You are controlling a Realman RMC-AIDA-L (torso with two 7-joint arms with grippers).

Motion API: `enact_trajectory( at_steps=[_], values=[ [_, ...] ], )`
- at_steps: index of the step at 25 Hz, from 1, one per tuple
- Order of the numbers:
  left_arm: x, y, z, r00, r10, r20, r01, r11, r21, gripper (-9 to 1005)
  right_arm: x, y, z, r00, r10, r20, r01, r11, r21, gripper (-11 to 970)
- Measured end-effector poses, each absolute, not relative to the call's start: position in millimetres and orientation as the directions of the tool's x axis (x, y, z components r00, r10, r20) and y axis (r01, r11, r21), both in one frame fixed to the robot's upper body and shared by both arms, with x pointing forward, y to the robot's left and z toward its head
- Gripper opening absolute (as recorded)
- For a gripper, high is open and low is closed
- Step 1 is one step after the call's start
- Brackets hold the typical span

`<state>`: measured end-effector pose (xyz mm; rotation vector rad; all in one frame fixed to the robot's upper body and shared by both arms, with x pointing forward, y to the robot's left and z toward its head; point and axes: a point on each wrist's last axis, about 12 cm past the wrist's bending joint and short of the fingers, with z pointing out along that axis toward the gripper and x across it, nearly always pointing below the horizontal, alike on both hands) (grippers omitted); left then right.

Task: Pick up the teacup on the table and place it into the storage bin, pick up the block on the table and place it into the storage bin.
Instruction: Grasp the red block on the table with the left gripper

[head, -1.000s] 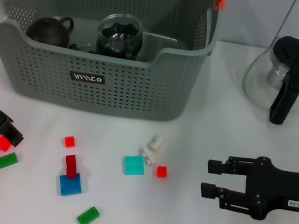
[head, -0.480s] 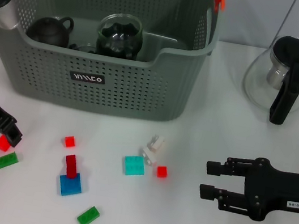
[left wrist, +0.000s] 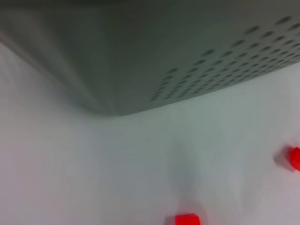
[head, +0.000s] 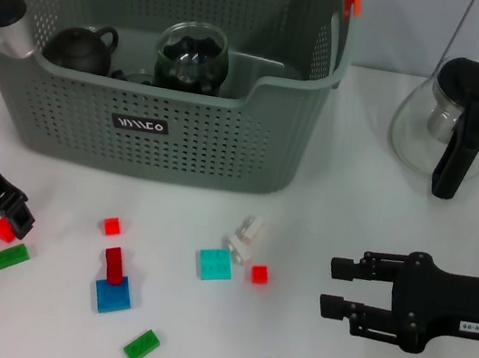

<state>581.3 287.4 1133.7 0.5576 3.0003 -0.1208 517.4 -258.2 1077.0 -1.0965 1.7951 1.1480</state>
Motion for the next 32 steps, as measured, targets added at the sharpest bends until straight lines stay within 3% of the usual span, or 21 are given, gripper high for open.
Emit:
enact_trajectory(
  at_steps=[32],
  values=[
    [585.1,293.0,1111.9,-0.941,0.33,-0.076,0.335,0.94,-0.062,515,517.0,-259.7,1076.3,-0.376,-0.273,-0.885,-0.918,0.239,0.316,577]
  ],
)
